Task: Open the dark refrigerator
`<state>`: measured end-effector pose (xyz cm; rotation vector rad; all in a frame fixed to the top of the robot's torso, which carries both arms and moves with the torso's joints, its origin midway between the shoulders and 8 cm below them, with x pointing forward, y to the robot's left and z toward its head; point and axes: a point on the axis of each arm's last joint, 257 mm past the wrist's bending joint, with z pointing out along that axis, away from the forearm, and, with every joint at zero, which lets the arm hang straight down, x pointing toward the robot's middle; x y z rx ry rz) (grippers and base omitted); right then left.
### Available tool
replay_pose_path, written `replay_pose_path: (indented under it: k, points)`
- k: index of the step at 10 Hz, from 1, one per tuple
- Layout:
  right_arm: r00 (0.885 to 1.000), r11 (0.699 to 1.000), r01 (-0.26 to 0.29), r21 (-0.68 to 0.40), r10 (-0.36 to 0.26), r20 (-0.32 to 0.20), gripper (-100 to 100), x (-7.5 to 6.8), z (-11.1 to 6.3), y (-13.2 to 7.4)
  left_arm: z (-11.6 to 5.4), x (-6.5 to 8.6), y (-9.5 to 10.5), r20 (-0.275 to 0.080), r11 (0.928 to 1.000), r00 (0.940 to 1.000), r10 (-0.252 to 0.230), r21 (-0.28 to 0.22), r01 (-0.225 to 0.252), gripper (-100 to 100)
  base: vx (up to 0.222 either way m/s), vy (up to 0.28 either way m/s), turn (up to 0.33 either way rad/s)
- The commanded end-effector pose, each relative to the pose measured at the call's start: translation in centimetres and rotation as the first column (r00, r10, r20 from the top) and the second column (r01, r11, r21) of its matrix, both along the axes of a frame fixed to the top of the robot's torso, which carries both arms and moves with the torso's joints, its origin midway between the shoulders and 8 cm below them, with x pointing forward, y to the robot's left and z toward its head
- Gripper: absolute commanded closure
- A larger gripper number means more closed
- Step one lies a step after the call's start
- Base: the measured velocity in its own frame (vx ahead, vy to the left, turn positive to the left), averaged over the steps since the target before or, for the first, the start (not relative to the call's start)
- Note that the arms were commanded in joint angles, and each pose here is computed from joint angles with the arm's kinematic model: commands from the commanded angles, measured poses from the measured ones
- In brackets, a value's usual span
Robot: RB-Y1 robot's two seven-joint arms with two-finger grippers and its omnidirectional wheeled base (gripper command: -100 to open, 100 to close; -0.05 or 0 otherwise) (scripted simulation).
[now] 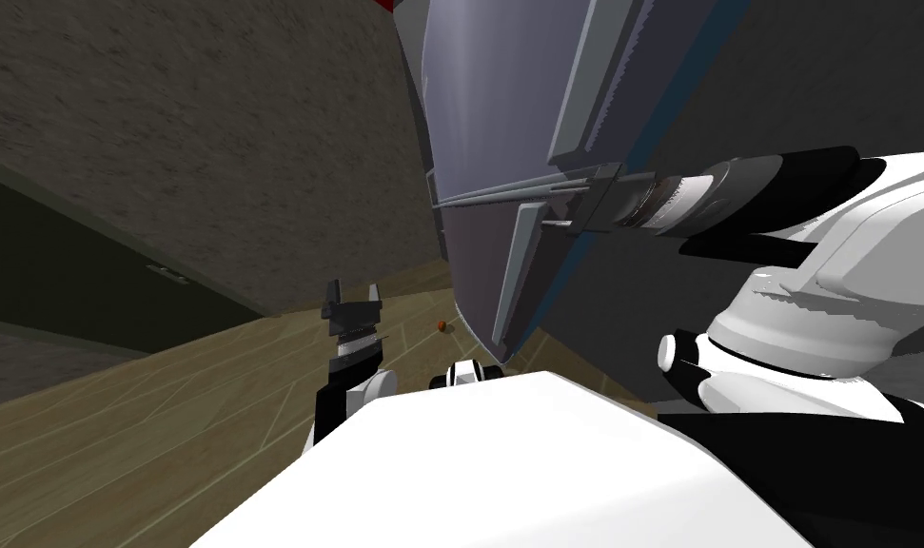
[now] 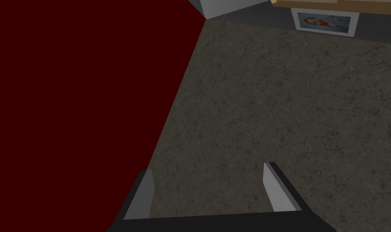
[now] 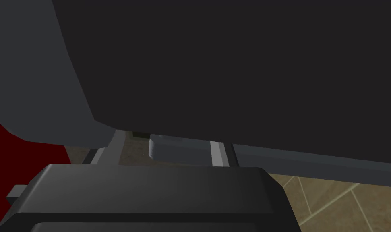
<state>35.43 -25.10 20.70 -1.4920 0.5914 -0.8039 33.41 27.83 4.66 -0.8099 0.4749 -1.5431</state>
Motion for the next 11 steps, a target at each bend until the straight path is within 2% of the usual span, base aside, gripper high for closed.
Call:
replay_pose_path:
  k: [1, 4, 5, 6, 7, 9, 10, 11]
  points:
    - [0.998, 0.988, -0.064, 0.137, 0.064, 0.001, 100, -0.9, 2.2, 0.4, 0.0, 0.0, 0.0, 0.000, 1.0000, 1.0000, 0.000, 0.000, 0.000, 0, 0.021, -0.047, 0.020]
    - [0.994, 0.977, -0.109, 0.184, 0.109, 0.011, 100, -1.7, 3.2, 1.1, 0.0, 0.0, 0.0, 0.000, 1.0000, 1.0000, 0.000, 0.000, 0.000, 0, 0.009, -0.010, -0.018]
    - [1.000, 0.998, -0.011, 0.068, 0.010, 0.012, 100, -0.8, 1.5, 0.1, 0.0, 0.0, 0.0, 0.000, 1.0000, 1.0000, 0.000, 0.000, 0.000, 0, -0.008, 0.102, -0.079]
    - [1.000, 0.999, 0.026, 0.034, -0.026, 0.016, 100, -0.8, 1.0, -0.1, 0.0, 0.0, 0.0, 0.000, 1.0000, 1.0000, 0.000, 0.000, 0.000, 0, 0.008, 0.217, -0.061]
    - [0.999, 0.999, 0.032, 0.033, -0.033, 0.019, 100, -0.7, 1.1, -0.3, 0.0, 0.0, 0.0, 0.000, 1.0000, 1.0000, 0.000, -0.001, 0.000, 0, -0.023, 0.252, -0.024]
    - [0.993, 0.993, 0.110, -0.033, -0.109, 0.034, 100, -0.7, 0.2, -1.0, 0.0, 0.0, 0.0, 0.000, 1.0000, 1.0000, 0.000, -0.001, 0.000, 0, -0.002, 0.257, -0.034]
    - [0.992, 0.992, 0.121, -0.035, -0.119, 0.038, 100, -0.6, 0.3, -1.2, 0.0, 0.0, 0.0, 0.000, 1.0000, 1.0000, 0.000, -0.001, 0.000, 0, -0.004, 0.241, -0.040]
    - [0.986, 0.985, 0.161, -0.066, -0.158, 0.049, 100, -0.6, -0.1, -1.6, 0.0, 0.0, 0.0, 0.000, 1.0000, 1.0000, 0.000, -0.001, 0.000, 0, -0.070, 0.271, -0.023]
